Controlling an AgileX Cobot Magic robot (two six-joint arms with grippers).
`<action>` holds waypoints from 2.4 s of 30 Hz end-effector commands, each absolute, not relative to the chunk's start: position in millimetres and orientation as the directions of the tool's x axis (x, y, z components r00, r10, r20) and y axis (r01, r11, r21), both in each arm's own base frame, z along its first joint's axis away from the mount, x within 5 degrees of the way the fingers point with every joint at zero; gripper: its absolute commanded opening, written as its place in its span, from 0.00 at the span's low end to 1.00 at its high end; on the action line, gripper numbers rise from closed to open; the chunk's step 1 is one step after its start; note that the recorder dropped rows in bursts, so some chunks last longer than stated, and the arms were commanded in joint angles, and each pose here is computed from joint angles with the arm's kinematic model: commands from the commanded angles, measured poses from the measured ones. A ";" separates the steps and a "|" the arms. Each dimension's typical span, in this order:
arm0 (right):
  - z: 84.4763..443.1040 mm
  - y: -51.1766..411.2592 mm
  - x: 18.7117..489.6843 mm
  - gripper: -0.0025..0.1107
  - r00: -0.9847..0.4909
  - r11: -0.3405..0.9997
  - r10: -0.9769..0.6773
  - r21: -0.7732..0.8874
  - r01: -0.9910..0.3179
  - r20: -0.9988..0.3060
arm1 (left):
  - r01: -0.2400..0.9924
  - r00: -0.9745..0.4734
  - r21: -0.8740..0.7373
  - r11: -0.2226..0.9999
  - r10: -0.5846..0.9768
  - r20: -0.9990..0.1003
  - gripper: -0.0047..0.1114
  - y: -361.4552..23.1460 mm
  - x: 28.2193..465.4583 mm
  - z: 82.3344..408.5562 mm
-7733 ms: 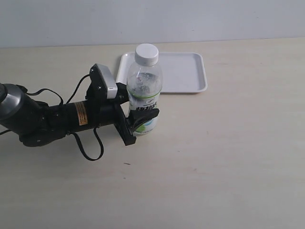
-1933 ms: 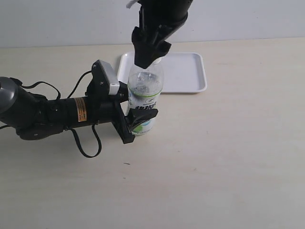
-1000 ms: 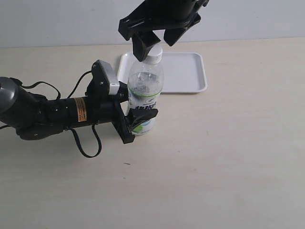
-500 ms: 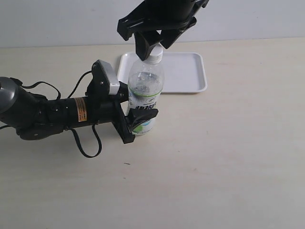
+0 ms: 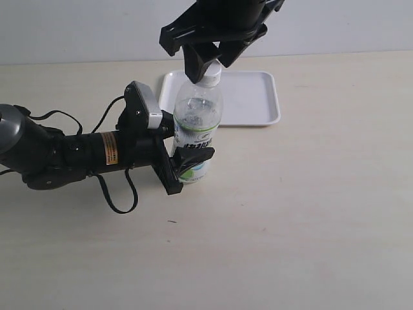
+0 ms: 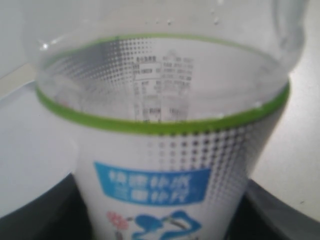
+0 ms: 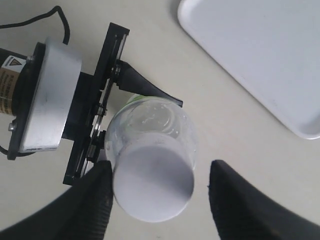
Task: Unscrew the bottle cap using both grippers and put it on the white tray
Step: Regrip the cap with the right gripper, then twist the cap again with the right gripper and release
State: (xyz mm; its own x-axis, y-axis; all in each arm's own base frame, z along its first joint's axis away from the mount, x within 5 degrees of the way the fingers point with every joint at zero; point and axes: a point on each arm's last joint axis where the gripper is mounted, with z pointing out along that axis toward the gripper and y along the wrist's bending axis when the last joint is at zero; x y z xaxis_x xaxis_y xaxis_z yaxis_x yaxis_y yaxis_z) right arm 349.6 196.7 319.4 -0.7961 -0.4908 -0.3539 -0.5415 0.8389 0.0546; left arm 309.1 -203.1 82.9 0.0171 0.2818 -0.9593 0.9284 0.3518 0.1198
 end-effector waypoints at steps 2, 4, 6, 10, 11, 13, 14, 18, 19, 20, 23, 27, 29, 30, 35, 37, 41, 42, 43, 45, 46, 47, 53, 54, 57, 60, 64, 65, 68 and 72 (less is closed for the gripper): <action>320.7 196.1 349.6 0.50 -0.794 0.839 -0.495 0.047 -0.543 -0.353 | 0.930 0.015 0.123 0.347 0.299 -0.954 0.04 -203.3 308.1 82.5; 320.7 196.1 349.6 0.49 -0.794 0.839 -0.495 0.047 -0.543 -0.353 | 0.930 0.015 0.123 0.347 0.299 -0.954 0.04 -203.3 308.1 82.5; 320.7 196.1 349.6 0.44 -0.794 0.839 -0.495 0.047 -0.543 -0.353 | 0.930 0.015 0.123 0.347 0.299 -0.954 0.04 -203.3 308.1 82.5; 320.7 196.3 349.5 0.23 -0.795 0.838 -0.494 0.049 -0.543 -0.353 | 0.930 0.015 0.123 0.347 0.299 -0.954 0.04 -203.3 308.1 82.5; 320.7 196.3 349.5 0.17 -0.795 0.838 -0.494 0.049 -0.543 -0.353 | 0.930 0.015 0.123 0.347 0.299 -0.954 0.04 -203.3 308.1 82.5; 320.7 196.3 349.5 0.08 -0.795 0.838 -0.494 0.049 -0.543 -0.353 | 0.932 0.015 0.122 0.342 0.300 -0.954 0.04 -203.4 307.7 82.4; 320.7 196.1 349.6 0.03 -0.794 0.839 -0.495 0.046 -0.543 -0.353 | 0.932 0.015 0.122 0.342 0.300 -0.954 0.04 -203.4 307.7 82.4; 320.7 195.7 349.8 0.02 -0.787 0.833 -0.506 0.037 -0.552 -0.353 | 0.931 0.014 0.122 0.344 0.299 -0.954 0.04 -203.4 307.8 82.4; 320.7 195.7 349.8 0.02 -0.783 0.829 -0.512 0.034 -0.558 -0.353 | 0.931 0.016 0.122 0.343 0.295 -0.955 0.04 -203.5 307.8 82.8; 320.7 195.9 349.8 0.02 -0.780 0.826 -0.516 0.034 -0.562 -0.354 | 0.931 0.016 0.122 0.343 0.295 -0.955 0.04 -203.5 307.8 82.8; 320.7 195.9 349.8 0.02 -0.758 0.806 -0.548 0.021 -0.592 -0.355 | 0.932 0.019 0.121 0.342 0.289 -0.957 0.04 -203.7 307.7 83.4; 320.7 196.0 349.7 0.02 -0.657 0.711 -0.666 -0.033 -0.703 -0.354 | 0.933 0.028 0.120 0.338 0.267 -0.963 0.04 -204.5 307.3 85.5; 320.7 196.0 349.7 0.02 -0.612 0.668 -0.708 -0.054 -0.742 -0.352 | 0.933 0.028 0.120 0.338 0.267 -0.963 0.04 -204.5 307.3 85.5; 320.7 196.0 349.7 0.02 -0.590 0.647 -0.728 -0.065 -0.760 -0.350 | 0.933 0.028 0.120 0.338 0.267 -0.963 0.04 -204.5 307.3 85.5; 320.7 196.0 349.7 0.02 -0.426 0.489 -0.842 -0.133 -0.862 -0.330 | 0.933 0.025 0.119 0.339 0.269 -0.963 0.04 -204.4 307.3 85.2; 320.7 196.0 349.7 0.02 -0.281 0.346 -0.910 -0.185 -0.920 -0.304 | 0.933 0.019 0.113 0.341 0.267 -0.964 0.04 -204.4 307.3 85.2; 320.7 196.0 349.7 0.02 0.000 0.064 -0.972 -0.266 -0.962 -0.236 | 0.934 0.018 0.112 0.340 0.267 -0.964 0.04 -204.4 307.2 85.2; 320.7 196.0 349.7 0.02 0.056 0.008 -0.974 -0.279 -0.960 -0.221 | 0.934 0.014 0.107 0.341 0.265 -0.964 0.04 -204.4 307.2 85.2; 320.7 196.0 349.7 0.02 0.088 -0.024 -0.973 -0.286 -0.958 -0.211 | 0.934 0.008 0.101 0.343 0.263 -0.965 0.04 -204.4 307.2 85.2; 320.7 195.9 349.8 0.02 0.156 -0.094 -0.970 -0.301 -0.949 -0.188 | 0.934 0.008 0.101 0.343 0.263 -0.965 0.04 -204.4 307.2 85.2; 320.7 195.9 349.8 0.02 0.194 -0.133 -0.965 -0.308 -0.942 -0.176 | 0.933 0.007 0.101 0.344 0.263 -0.965 0.04 -204.4 307.3 85.2; 320.7 195.9 349.8 0.02 0.221 -0.161 -0.961 -0.313 -0.936 -0.167 | 0.933 0.007 0.101 0.344 0.263 -0.965 0.04 -204.4 307.3 85.2; 321.4 195.6 349.5 0.02 0.379 -0.324 -0.919 -0.340 -0.883 -0.109 | 0.934 0.006 0.099 0.343 0.262 -0.965 0.04 -204.4 307.2 85.2; 321.4 195.6 349.5 0.02 0.406 -0.352 -0.909 -0.343 -0.871 -0.099 | 0.934 0.006 0.099 0.343 0.262 -0.965 0.04 -204.4 307.2 85.2; 323.4 195.8 350.0 0.02 0.505 -0.452 -0.861 -0.369 -0.812 -0.057 | 0.934 0.006 0.099 0.343 0.262 -0.965 0.04 -204.4 307.2 85.2; 327.6 196.0 350.6 0.02 0.552 -0.494 -0.833 -0.404 -0.770 -0.032 | 0.934 0.006 0.099 0.343 0.262 -0.965 0.04 -204.4 307.2 85.2; 335.7 195.0 347.7 0.02 0.557 -0.491 -0.830 -0.433 -0.756 -0.033 | 0.934 0.002 0.095 0.344 0.261 -0.965 0.04 -204.4 307.2 85.2; 336.4 194.6 346.9 0.02 0.558 -0.492 -0.829 -0.430 -0.757 -0.033 | 0.934 0.002 0.095 0.344 0.261 -0.965 0.04 -204.4 307.2 85.2; 341.2 194.7 342.3 0.02 0.559 -0.484 -0.827 -0.431 -0.762 -0.059 | 0.934 -0.001 0.092 0.345 0.260 -0.966 0.04 -204.4 307.2 85.2; 343.0 197.3 336.1 0.02 0.561 -0.474 -0.819 -0.409 -0.780 -0.122 | 0.934 -0.003 0.090 0.346 0.259 -0.966 0.04 -204.4 307.2 85.2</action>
